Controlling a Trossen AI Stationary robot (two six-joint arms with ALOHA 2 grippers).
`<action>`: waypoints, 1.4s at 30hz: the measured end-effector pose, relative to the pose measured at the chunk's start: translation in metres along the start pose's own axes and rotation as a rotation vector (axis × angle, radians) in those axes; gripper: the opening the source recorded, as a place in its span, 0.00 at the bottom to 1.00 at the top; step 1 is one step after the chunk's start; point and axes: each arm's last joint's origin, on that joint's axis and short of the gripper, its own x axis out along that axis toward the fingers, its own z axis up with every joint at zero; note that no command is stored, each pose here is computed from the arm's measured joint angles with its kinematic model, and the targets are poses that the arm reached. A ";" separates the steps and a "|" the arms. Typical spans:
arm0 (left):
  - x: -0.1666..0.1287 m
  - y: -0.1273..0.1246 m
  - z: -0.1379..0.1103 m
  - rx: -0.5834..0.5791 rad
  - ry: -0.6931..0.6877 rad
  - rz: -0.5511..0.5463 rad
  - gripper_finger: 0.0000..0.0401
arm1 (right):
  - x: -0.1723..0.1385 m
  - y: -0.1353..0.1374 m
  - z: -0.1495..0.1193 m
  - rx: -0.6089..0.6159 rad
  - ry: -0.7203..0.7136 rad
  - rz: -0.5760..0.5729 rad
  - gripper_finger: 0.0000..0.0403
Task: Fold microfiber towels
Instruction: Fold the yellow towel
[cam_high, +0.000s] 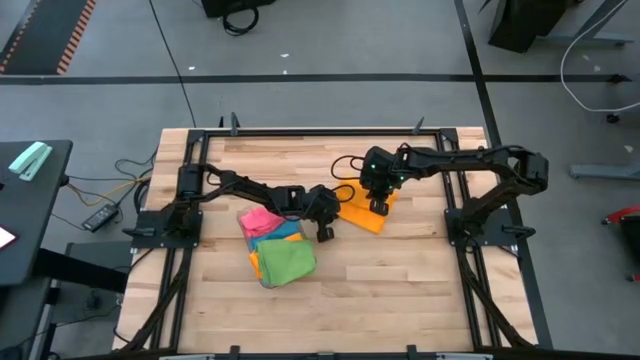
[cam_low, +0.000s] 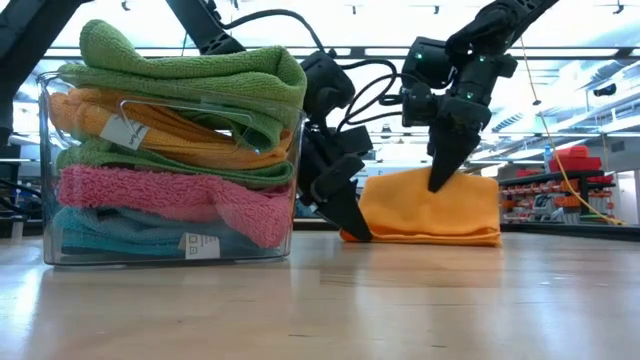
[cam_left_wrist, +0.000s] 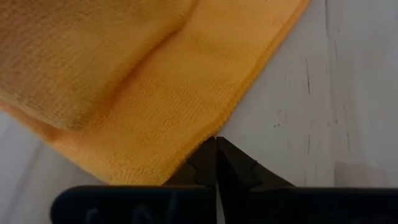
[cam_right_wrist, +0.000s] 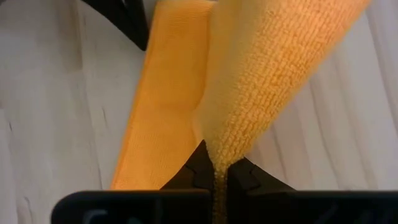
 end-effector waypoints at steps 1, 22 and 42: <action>0.000 0.000 0.000 -0.002 0.001 0.001 0.02 | 0.000 0.001 0.000 -0.003 -0.001 0.001 0.03; 0.000 0.000 -0.001 -0.065 0.003 0.001 0.02 | 0.006 0.001 -0.005 -0.128 0.026 -0.363 0.03; 0.001 0.007 0.001 -0.160 -0.014 0.012 0.03 | 0.020 0.031 -0.003 -0.139 -0.078 -0.335 0.03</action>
